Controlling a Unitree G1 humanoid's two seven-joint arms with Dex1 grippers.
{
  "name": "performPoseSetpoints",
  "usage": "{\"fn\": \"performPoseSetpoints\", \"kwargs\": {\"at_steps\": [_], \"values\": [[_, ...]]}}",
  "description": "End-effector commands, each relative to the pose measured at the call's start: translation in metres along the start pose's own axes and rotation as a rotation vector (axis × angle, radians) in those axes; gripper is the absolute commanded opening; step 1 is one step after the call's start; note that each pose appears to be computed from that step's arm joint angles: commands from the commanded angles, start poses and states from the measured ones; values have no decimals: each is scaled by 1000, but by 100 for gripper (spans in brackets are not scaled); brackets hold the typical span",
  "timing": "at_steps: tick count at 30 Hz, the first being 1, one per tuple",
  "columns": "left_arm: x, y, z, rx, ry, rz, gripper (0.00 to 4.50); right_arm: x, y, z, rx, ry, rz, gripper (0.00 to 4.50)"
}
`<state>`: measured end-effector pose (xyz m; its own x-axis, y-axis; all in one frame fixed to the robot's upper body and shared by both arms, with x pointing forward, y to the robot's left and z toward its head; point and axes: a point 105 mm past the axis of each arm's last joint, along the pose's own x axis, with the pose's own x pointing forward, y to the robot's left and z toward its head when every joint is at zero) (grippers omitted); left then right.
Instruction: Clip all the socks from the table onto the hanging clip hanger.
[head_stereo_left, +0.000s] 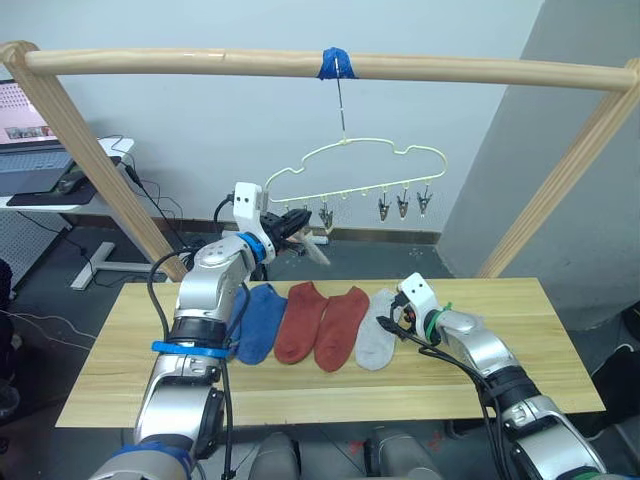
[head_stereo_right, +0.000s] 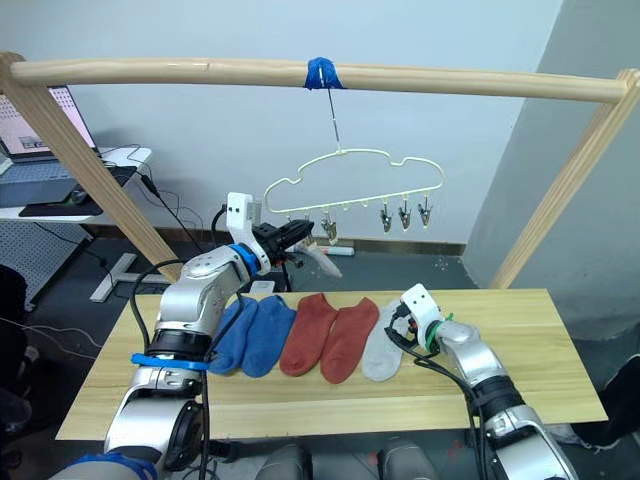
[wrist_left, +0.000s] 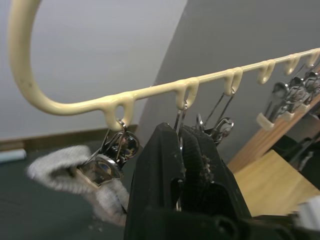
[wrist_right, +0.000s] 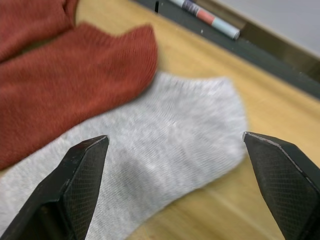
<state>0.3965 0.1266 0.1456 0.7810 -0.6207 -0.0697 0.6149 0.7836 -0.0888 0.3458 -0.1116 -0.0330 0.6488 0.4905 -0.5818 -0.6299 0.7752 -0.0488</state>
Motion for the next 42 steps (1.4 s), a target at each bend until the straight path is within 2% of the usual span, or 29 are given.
{"fn": "performPoseSetpoints", "kwargs": {"at_steps": [1, 4, 7, 13, 18, 22, 30, 36, 42], "values": [[-7, -9, 3, -67, 18, -47, 0, 6, -1, 6, -49, -18, -3, 450], [-12, -14, 2, -117, 44, -81, 0, 10, 0, -4, -55, 3, 2, 450], [-16, -13, 2, -118, 56, -79, 0, 9, -1, -10, -80, 10, 5, 390], [-21, -10, -1, -124, 73, -72, 0, 4, -5, -19, -143, 14, 14, 178], [-22, -11, 0, -261, 64, -90, 0, -11, -8, -13, -164, -62, 23, 4], [-24, -15, 2, -452, 65, -139, 0, -33, 1, 8, -168, -172, 75, 4], [-31, -22, 5, -715, 87, -234, 0, -86, 55, 87, -164, -464, 284, 4], [-30, -25, 10, -743, 86, -252, 0, -88, 78, 132, -184, -583, 308, 4], [-29, -26, 11, -746, 84, -254, 0, -84, 81, 140, -212, -582, 304, 4]]}}
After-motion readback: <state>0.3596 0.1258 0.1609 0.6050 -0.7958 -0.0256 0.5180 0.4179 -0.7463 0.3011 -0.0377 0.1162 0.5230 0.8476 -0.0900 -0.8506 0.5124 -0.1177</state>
